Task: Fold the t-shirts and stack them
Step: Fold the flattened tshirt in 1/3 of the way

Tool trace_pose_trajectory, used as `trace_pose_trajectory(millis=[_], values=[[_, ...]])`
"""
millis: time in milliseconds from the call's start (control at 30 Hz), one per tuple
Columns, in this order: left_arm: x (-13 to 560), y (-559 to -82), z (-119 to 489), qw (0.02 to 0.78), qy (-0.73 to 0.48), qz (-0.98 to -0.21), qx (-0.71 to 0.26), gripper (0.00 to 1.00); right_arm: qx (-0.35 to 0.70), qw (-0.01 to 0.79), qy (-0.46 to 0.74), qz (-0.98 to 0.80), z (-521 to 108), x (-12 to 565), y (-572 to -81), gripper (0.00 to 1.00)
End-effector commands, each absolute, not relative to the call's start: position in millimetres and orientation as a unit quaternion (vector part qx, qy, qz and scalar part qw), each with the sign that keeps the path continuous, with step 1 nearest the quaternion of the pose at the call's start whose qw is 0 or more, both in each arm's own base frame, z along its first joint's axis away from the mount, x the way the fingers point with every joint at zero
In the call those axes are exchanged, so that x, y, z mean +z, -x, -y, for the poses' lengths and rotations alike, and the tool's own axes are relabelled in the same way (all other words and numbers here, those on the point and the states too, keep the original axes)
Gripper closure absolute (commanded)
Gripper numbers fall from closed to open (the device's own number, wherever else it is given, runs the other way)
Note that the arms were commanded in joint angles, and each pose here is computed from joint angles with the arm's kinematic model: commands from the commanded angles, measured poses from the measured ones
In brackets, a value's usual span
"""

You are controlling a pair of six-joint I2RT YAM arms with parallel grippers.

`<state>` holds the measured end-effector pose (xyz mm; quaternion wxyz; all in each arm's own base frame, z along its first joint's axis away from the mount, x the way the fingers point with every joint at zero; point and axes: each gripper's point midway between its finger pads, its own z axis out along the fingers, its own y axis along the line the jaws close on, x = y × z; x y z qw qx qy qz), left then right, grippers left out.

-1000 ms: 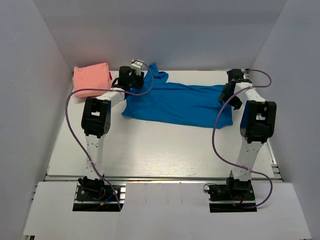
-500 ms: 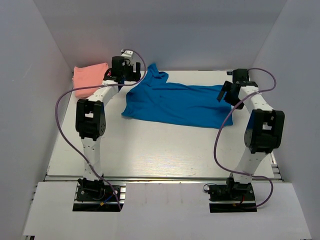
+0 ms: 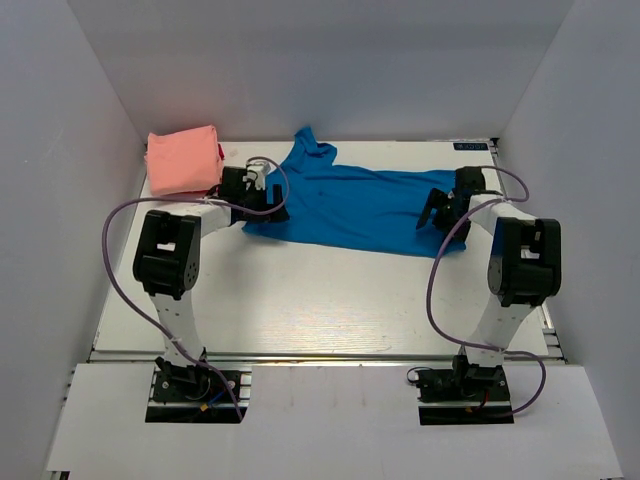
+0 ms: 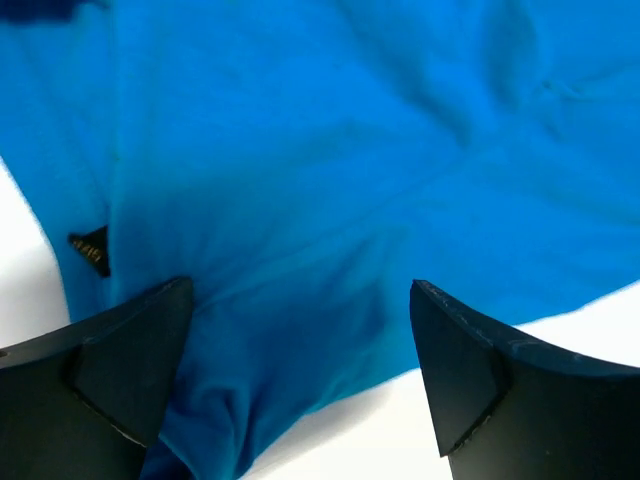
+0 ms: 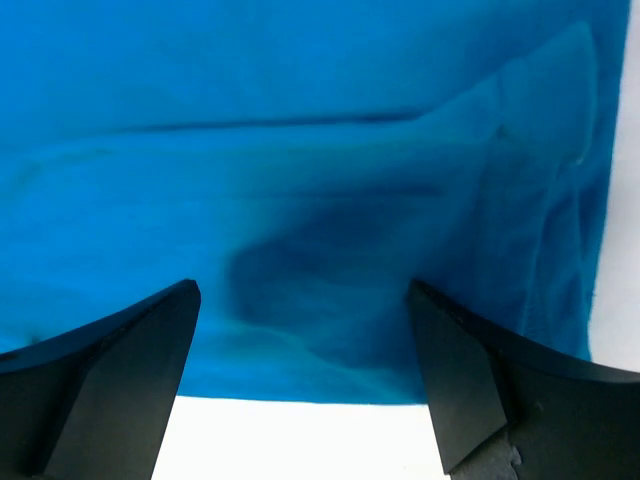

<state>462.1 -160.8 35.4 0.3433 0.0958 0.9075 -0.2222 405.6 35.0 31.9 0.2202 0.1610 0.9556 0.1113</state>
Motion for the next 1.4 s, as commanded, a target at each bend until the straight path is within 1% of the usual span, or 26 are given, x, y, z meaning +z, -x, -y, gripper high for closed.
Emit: trace_pose_trajectory(millis=[0,133,200,233,267,300,333,367,400,433,467,500,567,600,667,767,800,833,967,1000,1067,1100,1167,1200,1300,1367], values=[[30.9,-446.1,149.1,0.332,-0.065,-0.916,-0.215,0.00,0.116,0.219,-0.168,-0.954,-33.8,20.5,-398.7,0.10],[9.5,-410.1,144.8,0.290,-0.030,-0.931,-0.221,0.00,0.112,0.192,-0.180,-0.958,-35.1,3.4,-367.5,0.10],[-6.6,-389.1,134.8,0.265,-0.002,-0.943,-0.201,0.00,0.113,0.174,-0.186,-0.960,-36.5,-5.5,-350.5,0.10],[-19.9,-369.0,128.7,0.227,0.026,-0.955,-0.188,0.00,0.114,0.168,-0.187,-0.961,-37.8,-7.7,-343.9,0.10],[-22.6,-363.1,117.3,0.214,0.049,-0.962,-0.164,0.00,0.118,0.183,-0.185,-0.958,-39.2,-1.2,-345.0,0.10],[-26.8,-348.7,112.3,0.192,0.061,-0.968,-0.152,0.00,0.116,0.164,-0.190,-0.961,-40.3,-11.2,-326.7,0.10],[-36.5,-319.4,106.2,0.152,0.080,-0.975,-0.140,0.00,0.115,0.165,-0.193,-0.960,-39.5,-11.6,-322.4,0.10],[-38.0,-305.6,102.9,0.142,0.091,-0.977,-0.134,0.00,0.110,0.185,-0.198,-0.956,-36.8,-0.2,-321.9,0.10],[-37.0,-293.5,101.6,0.137,0.103,-0.976,-0.135,0.00,0.103,0.165,-0.206,-0.959,-35.9,-11.7,-300.5,0.10],[-31.8,-271.4,105.1,0.132,0.122,-0.972,-0.154,0.00,0.102,0.178,-0.212,-0.956,-35.2,-4.0,-292.3,0.10],[-29.0,-262.5,105.7,0.131,0.129,-0.970,-0.160,0.00,0.098,0.179,-0.216,-0.955,-33.9,-4.2,-292.4,0.10],[-26.5,-256.1,105.1,0.133,0.136,-0.968,-0.163,0.00,0.096,0.171,-0.218,-0.956,-34.3,-8.4,-273.8,0.10],[-28.3,-229.2,95.1,0.107,0.163,-0.972,-0.130,0.00,0.097,0.186,-0.225,-0.951,-33.7,-1.8,-266.4,0.10],[-20.8,-227.1,91.0,0.119,0.164,-0.972,-0.123,0.00,0.097,0.186,-0.226,-0.951,-34.5,-2.3,-252.6,0.10],[-16.4,-210.6,84.1,0.106,0.174,-0.974,-0.098,0.00,0.099,0.183,-0.223,-0.952,-35.3,-5.0,-241.4,0.10],[6.8,-207.5,79.5,0.140,0.179,-0.969,-0.099,0.00,0.101,0.192,-0.211,-0.953,-35.6,-0.4,-232.1,0.10],[13.2,-208.7,77.3,0.154,0.179,-0.967,-0.098,0.00,0.104,0.203,-0.204,-0.952,-35.7,6.2,-232.3,0.10],[32.4,-220.2,75.3,0.196,0.179,-0.959,-0.102,0.00,0.105,0.210,-0.191,-0.953,-36.0,9.3,-234.1,0.10],[84.1,-254.1,68.5,0.285,0.185,-0.935,-0.098,0.00,0.145,0.265,-0.153,-0.941,-47.3,42.1,-258.2,0.10],[105.8,-272.7,69.1,0.321,0.181,-0.924,-0.104,0.00,0.150,0.284,-0.148,-0.935,-48.2,55.0,-268.7,0.10],[125.7,-291.4,70.8,0.352,0.176,-0.913,-0.109,0.00,0.153,0.314,-0.142,-0.926,-47.9,76.2,-287.2,0.10],[139.0,-311.6,74.1,0.372,0.164,-0.907,-0.113,0.00,0.150,0.336,-0.135,-0.920,-46.5,92.2,-300.2,0.10],[147.4,-333.2,84.5,0.381,0.135,-0.906,-0.128,0.00,0.134,0.348,-0.139,-0.917,-39.9,106.5,-316.7,0.10],[166.2,-352.6,91.4,0.398,0.116,-0.899,-0.138,0.00,0.127,0.352,-0.140,-0.917,-36.8,113.5,-326.5,0.10],[162.3,-401.5,93.4,0.390,0.086,-0.911,-0.105,0.00,0.110,0.374,-0.146,-0.909,-28.3,135.1,-356.5,0.10],[151.5,-439.4,94.2,0.381,0.087,-0.916,-0.092,0.00,0.103,0.357,-0.153,-0.916,-26.6,123.4,-366.2,0.10]])
